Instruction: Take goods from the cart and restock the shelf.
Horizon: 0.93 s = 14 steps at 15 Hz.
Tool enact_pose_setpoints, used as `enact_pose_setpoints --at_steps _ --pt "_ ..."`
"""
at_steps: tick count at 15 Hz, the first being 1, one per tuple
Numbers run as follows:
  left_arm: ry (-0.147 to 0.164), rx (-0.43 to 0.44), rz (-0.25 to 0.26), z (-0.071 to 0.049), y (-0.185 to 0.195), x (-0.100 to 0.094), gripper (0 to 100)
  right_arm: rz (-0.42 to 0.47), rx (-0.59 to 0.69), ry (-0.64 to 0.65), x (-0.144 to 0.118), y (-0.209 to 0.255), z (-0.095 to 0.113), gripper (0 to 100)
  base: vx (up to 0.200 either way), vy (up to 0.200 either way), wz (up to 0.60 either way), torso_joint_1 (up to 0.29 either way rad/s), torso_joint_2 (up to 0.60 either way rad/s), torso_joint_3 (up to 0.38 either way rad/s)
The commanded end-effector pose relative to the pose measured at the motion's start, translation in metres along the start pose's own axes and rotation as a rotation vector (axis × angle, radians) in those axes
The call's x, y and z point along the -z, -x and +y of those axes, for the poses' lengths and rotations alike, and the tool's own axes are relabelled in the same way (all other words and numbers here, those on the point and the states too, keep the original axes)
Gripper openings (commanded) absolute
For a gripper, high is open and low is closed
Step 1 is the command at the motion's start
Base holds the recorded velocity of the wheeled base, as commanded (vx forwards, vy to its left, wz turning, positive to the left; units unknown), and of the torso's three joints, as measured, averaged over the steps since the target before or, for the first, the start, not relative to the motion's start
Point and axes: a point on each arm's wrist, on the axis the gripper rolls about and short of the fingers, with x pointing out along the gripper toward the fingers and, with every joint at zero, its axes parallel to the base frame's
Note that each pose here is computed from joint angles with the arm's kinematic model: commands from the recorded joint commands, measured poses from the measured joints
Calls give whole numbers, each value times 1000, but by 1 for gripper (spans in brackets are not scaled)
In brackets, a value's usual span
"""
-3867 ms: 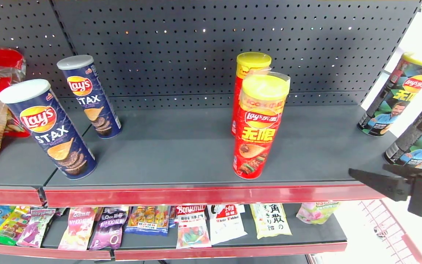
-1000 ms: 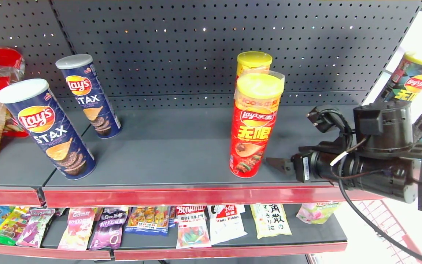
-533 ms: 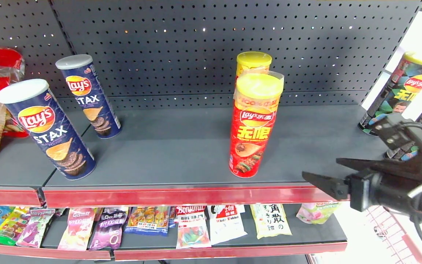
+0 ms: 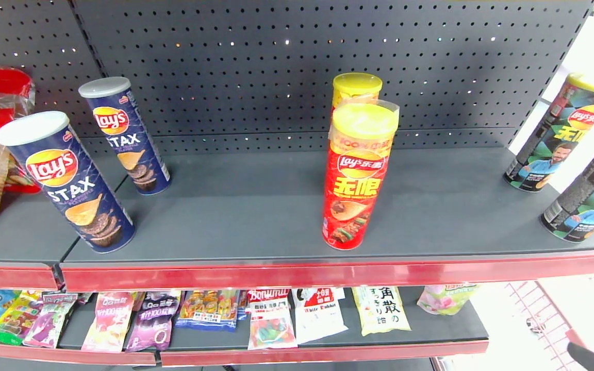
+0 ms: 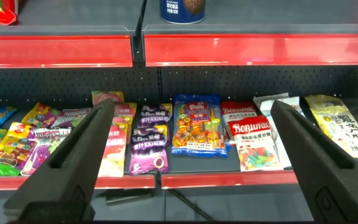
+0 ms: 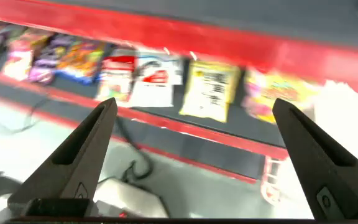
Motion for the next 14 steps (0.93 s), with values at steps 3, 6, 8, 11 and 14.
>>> enact_pose_setpoints --at_steps 3,6,8,11,14 --pt "-1 -1 2 0 0 0 100 -146 202 -13 73 29 5 100 0 0 0 0 0 0" --pt "1 -1 2 0 0 0 100 -266 229 9 95 35 9 100 0 0 0 0 0 0" --pt "1 0 2 0 0 0 100 -274 298 16 97 35 7 100 0 0 0 0 0 0" --pt "1 0 2 0 0 0 100 -312 403 -53 97 33 4 100 0 0 0 0 0 0" --pt "-1 0 2 0 0 0 100 -360 508 -85 98 31 1 100 0 0 0 0 0 0"
